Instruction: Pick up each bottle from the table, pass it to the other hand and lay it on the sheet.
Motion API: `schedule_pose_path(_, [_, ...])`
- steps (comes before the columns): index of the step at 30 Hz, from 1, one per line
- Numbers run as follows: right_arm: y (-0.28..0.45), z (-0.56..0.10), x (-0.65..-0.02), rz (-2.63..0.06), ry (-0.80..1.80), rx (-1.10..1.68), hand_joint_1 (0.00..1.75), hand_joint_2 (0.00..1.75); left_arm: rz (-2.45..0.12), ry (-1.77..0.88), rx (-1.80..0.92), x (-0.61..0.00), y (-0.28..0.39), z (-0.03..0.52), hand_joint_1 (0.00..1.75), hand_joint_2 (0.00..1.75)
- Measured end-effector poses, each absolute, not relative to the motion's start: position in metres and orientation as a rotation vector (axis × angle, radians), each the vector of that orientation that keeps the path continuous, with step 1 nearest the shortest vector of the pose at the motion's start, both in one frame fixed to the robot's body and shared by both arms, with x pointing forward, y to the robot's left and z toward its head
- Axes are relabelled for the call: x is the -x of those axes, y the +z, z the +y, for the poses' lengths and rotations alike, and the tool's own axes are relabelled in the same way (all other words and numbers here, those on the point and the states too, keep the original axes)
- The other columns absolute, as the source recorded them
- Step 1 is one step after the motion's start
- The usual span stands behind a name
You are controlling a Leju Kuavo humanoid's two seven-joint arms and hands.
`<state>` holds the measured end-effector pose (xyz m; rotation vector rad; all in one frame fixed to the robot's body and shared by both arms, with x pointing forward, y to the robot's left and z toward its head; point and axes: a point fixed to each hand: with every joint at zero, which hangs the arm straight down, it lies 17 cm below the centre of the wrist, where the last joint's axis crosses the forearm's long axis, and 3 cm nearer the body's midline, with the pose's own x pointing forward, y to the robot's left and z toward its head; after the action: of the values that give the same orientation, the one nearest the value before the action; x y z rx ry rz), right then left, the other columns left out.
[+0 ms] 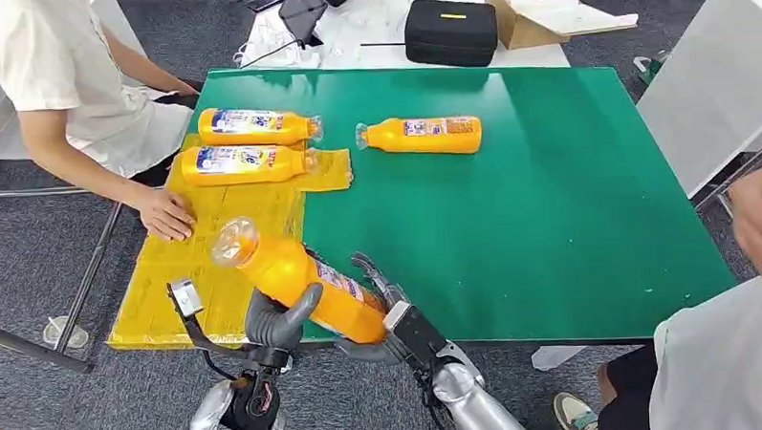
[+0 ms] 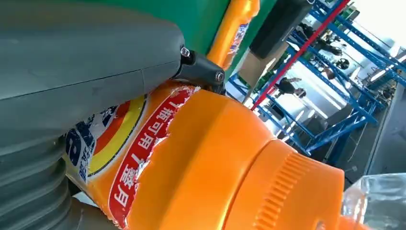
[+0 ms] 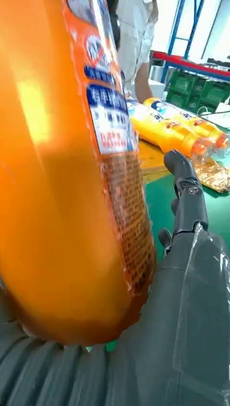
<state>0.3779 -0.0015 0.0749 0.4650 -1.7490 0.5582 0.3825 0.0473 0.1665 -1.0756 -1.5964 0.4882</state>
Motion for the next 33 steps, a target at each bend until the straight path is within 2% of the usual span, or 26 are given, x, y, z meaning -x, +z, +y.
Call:
schedule_pose_path(3, [0.068,-0.013,-0.380,-1.751,0.528,-0.406,0.00,0.00,-1.629,0.489,1.069,-0.381,0.171,0.050,1.75,1.75])
schedule_pose_path(6, [0.049,-0.040,-0.378,-1.738,0.467,-0.292,0.00,0.00,-1.715,0.500,0.949,-0.387,0.178,0.066,1.75,1.75])
schedule_pose_path(8, [0.038,-0.075,-0.384,-1.750,0.421,-0.121,0.00,0.00,-1.847,0.457,0.658,-0.395,0.179,0.092,1.75,1.75])
schedule_pose_path(10, [0.035,-0.122,-0.392,-1.786,0.380,0.097,0.00,0.00,-2.039,0.308,0.234,-0.398,0.195,0.121,1.75,1.75])
schedule_pose_path(12, [0.041,-0.161,-0.395,-1.820,0.348,0.258,0.00,0.00,-2.147,0.198,-0.048,-0.394,0.211,0.136,1.75,1.75])
schedule_pose_path(15, [0.054,-0.204,-0.400,-1.855,0.296,0.418,0.00,0.00,-2.207,0.134,-0.266,-0.389,0.222,0.149,1.75,1.75])
schedule_pose_path(17, [0.067,-0.231,-0.399,-1.875,0.244,0.525,0.00,0.00,-2.275,-0.021,-0.441,-0.382,0.229,0.144,1.75,1.75])
schedule_pose_path(22, [0.105,-0.274,-0.397,-1.933,0.137,0.692,0.00,0.00,-2.242,-0.298,-0.574,-0.392,0.203,0.126,1.75,1.75])
schedule_pose_path(25, [0.111,-0.272,-0.398,-1.954,0.146,0.676,0.00,0.00,-2.186,-0.592,-0.706,-0.404,0.175,0.108,1.75,1.75])
schedule_pose_path(27, [0.114,-0.270,-0.398,-1.961,0.142,0.670,0.00,0.00,-2.148,-0.664,-0.732,-0.410,0.160,0.107,1.75,1.75])
schedule_pose_path(28, [0.114,-0.270,-0.398,-1.961,0.135,0.665,0.00,1.75,-2.130,-0.677,-0.735,-0.414,0.154,0.108,1.75,1.75])
schedule_pose_path(33, [0.117,-0.252,-0.401,-1.981,0.138,0.586,0.00,1.75,-1.953,-0.773,-0.618,-0.437,0.096,0.100,1.75,1.75])
